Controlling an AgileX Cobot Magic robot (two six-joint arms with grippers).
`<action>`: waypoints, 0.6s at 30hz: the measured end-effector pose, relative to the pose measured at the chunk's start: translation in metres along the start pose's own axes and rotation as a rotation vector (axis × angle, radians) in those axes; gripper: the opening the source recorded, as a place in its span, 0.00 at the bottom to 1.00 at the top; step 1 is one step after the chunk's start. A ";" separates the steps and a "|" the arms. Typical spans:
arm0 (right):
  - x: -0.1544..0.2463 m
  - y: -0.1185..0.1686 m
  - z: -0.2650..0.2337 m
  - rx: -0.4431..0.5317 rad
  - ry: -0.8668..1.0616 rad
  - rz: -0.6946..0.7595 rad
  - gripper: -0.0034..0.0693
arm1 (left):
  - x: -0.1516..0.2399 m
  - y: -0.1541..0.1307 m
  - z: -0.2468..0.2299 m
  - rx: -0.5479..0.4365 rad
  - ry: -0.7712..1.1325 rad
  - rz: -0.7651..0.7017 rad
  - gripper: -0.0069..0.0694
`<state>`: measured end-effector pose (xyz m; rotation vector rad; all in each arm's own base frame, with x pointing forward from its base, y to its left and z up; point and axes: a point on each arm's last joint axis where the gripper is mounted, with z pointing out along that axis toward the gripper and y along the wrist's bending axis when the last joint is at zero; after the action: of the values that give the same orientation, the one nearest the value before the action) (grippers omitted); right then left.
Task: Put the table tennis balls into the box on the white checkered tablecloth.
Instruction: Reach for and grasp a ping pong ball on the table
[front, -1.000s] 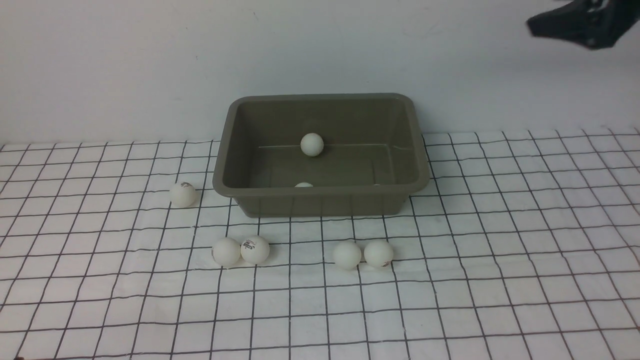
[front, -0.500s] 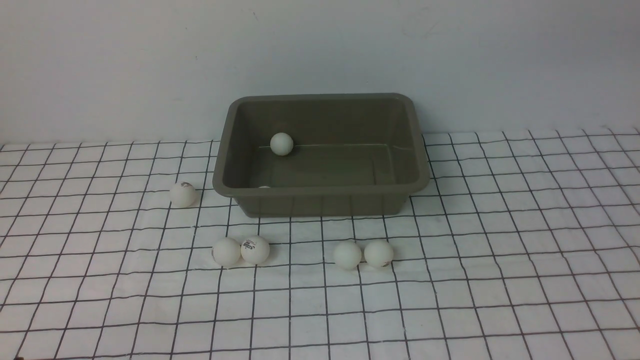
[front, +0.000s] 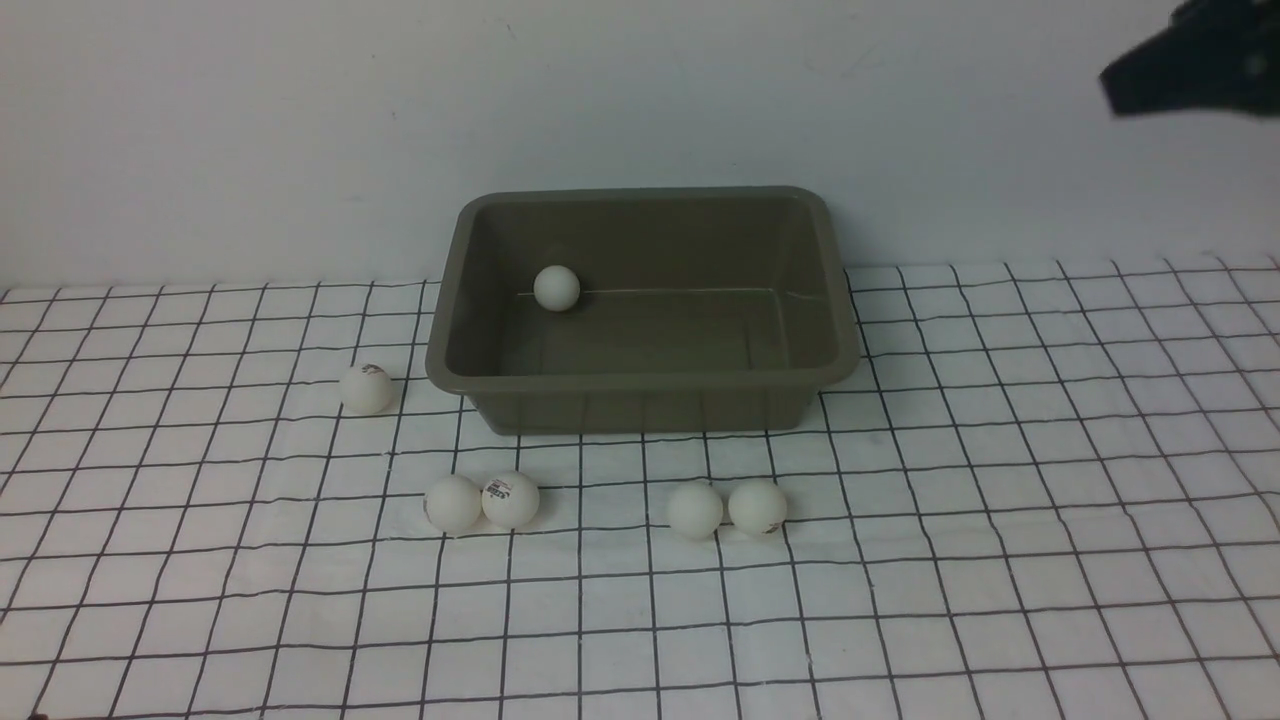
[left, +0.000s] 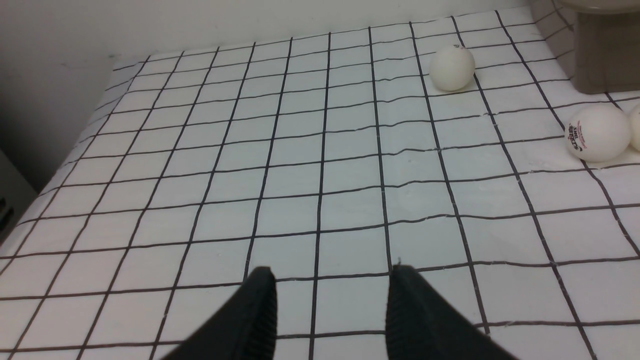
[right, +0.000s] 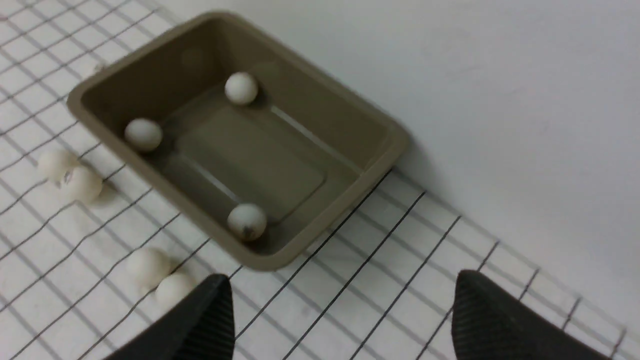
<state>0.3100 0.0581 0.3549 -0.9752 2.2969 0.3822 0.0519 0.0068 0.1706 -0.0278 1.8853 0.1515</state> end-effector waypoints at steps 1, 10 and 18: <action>0.005 0.005 0.011 -0.001 0.007 0.004 0.77 | 0.000 0.000 0.000 0.000 0.000 0.000 0.46; 0.053 0.060 0.088 0.076 -0.053 0.024 0.77 | 0.000 0.000 0.000 0.000 0.000 0.000 0.46; 0.044 0.087 0.120 0.101 -0.144 0.085 0.77 | 0.000 0.000 0.000 0.000 0.000 0.000 0.46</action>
<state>0.2727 0.1503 0.2366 -0.7769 2.2085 0.3563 0.0519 0.0068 0.1706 -0.0278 1.8853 0.1515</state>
